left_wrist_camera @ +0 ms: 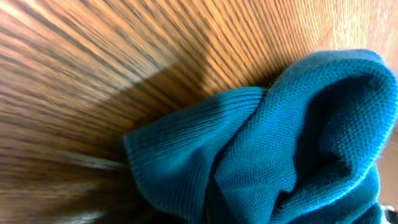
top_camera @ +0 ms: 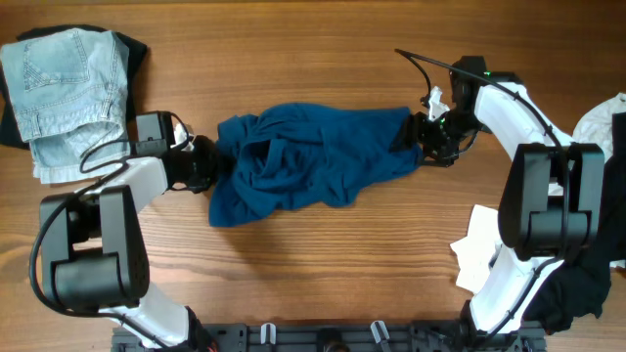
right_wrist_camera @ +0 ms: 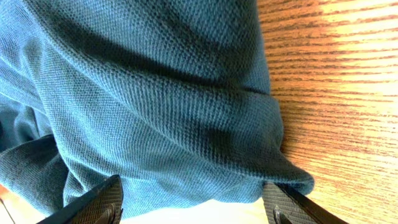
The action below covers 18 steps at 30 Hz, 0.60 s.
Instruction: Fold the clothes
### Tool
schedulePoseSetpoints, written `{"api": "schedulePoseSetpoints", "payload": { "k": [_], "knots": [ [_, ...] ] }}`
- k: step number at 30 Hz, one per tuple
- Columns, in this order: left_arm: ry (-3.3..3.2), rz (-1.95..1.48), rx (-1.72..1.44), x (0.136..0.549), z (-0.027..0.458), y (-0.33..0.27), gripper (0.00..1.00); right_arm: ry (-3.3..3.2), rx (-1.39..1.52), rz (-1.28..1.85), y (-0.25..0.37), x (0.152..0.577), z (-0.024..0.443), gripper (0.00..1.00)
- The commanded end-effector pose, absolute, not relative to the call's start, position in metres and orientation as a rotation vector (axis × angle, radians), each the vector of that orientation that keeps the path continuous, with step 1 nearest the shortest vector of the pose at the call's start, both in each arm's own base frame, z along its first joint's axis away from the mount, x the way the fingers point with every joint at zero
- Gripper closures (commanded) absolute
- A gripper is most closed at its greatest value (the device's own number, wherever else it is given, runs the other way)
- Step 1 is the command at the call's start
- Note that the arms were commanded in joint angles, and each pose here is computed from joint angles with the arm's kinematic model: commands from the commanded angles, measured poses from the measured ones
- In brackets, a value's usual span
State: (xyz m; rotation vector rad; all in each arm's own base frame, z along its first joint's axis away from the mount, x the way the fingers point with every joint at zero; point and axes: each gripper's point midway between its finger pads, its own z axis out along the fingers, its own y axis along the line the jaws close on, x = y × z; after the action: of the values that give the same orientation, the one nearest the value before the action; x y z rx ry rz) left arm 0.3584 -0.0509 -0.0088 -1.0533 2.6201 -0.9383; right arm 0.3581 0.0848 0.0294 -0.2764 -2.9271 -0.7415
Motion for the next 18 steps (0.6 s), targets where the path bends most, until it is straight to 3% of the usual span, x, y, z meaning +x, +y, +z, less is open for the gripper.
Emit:
{"api": "schedulePoseSetpoints", "payload": {
  "k": [1, 9, 18],
  "knots": [
    [2.790, -0.870, -1.158, 0.308, -0.060, -0.061, 0.96, -2.930, -0.240, -0.780, 0.090, 0.357, 0.036, 0.29],
    [2.607, -0.937, -0.942, 0.342, 0.014, -0.068, 0.96, -2.932, -0.242, -0.780, 0.090, 0.357, 0.036, 0.28],
    [2.433, -0.720, -0.892, 0.321, 0.107, -0.041, 0.96, -2.931, -0.243, -0.780, 0.090, 0.357, 0.036, 0.29]
  ]
}}
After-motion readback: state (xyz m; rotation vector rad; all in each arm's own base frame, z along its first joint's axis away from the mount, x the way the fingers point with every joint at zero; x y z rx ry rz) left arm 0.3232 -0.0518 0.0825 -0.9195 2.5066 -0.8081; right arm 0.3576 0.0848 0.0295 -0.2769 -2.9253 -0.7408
